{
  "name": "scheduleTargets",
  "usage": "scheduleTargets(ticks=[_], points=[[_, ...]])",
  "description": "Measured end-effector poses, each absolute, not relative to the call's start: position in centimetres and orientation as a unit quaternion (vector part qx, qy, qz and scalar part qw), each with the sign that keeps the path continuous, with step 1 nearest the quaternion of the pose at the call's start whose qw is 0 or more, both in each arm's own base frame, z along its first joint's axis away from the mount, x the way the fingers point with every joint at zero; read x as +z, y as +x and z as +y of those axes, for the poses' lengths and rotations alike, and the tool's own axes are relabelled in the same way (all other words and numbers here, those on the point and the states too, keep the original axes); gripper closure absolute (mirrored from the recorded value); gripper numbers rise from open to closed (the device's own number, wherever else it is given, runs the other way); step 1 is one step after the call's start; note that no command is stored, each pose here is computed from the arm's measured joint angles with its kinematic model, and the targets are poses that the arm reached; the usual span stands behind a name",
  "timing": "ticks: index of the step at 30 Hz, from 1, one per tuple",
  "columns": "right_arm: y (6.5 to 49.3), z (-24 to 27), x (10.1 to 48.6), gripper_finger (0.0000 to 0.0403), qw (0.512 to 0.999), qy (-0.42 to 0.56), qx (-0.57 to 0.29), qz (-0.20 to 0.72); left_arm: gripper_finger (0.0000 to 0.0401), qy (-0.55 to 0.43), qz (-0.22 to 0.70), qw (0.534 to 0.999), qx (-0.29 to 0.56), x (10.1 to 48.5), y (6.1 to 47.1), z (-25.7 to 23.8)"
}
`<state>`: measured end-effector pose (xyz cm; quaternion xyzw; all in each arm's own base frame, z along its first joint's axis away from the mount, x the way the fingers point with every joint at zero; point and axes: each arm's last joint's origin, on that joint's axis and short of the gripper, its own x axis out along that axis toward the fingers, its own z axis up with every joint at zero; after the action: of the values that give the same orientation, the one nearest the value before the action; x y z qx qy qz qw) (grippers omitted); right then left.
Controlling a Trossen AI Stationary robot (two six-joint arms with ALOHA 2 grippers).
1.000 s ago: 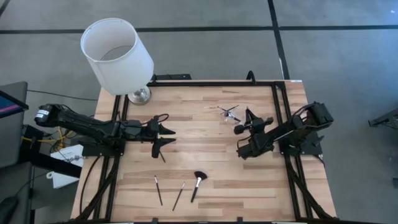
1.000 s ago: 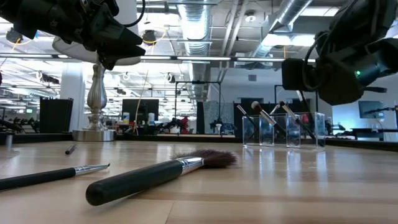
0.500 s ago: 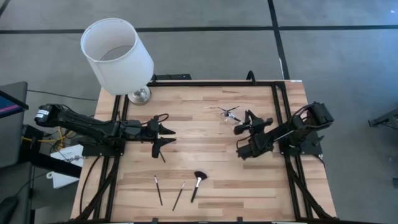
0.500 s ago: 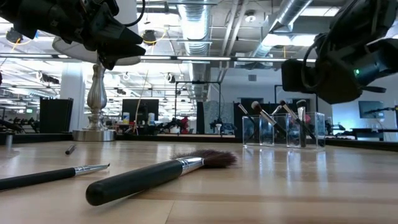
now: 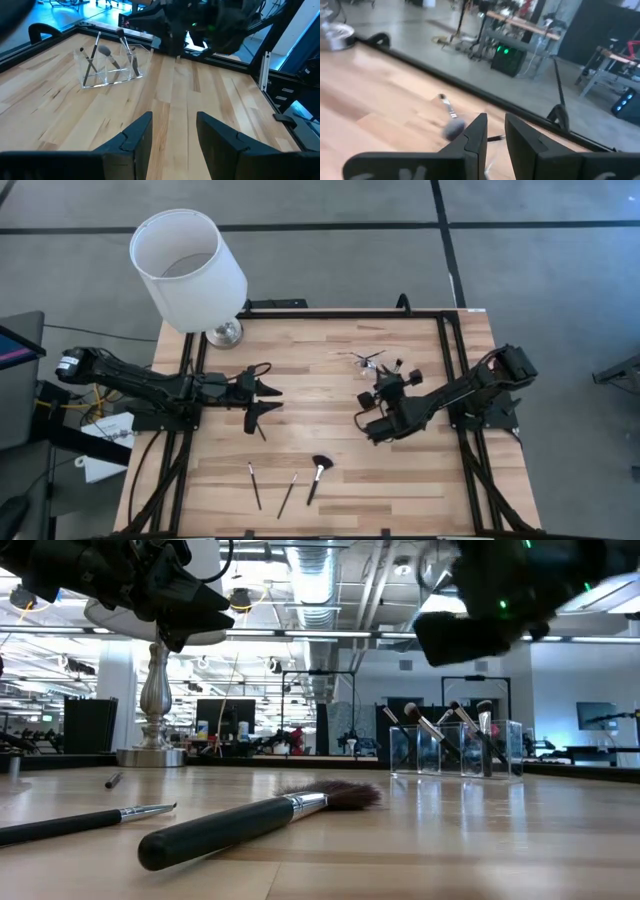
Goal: Put items in baskets/containers
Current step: Put the eyeshadow brush into the transparent organizer
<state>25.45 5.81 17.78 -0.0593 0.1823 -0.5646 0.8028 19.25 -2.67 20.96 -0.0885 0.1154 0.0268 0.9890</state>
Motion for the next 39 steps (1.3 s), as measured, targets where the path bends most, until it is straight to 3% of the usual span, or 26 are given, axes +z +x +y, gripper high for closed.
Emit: scheduleTargets(ticks=[7,17,23,39], points=[[28.0,7.0,20.6,0.0328,0.818,-0.039,-0.520,0.244,0.0251,-0.148,0.139,0.978,0.039,19.6,18.8,-2.6],[31.3,7.2,21.3,0.0236,0.860,0.073,-0.404,0.304,0.0251,-0.263,0.204,0.939,0.081,16.4,17.5,-2.4],[32.4,7.4,21.9,0.0198,0.885,0.050,-0.360,0.290,0.0251,-0.313,0.241,0.913,0.098,15.6,17.1,-2.4],[33.1,6.0,22.1,0.0207,0.885,0.040,-0.365,0.286,0.0267,-0.354,0.321,0.873,0.098,18.1,17.7,-2.7]])
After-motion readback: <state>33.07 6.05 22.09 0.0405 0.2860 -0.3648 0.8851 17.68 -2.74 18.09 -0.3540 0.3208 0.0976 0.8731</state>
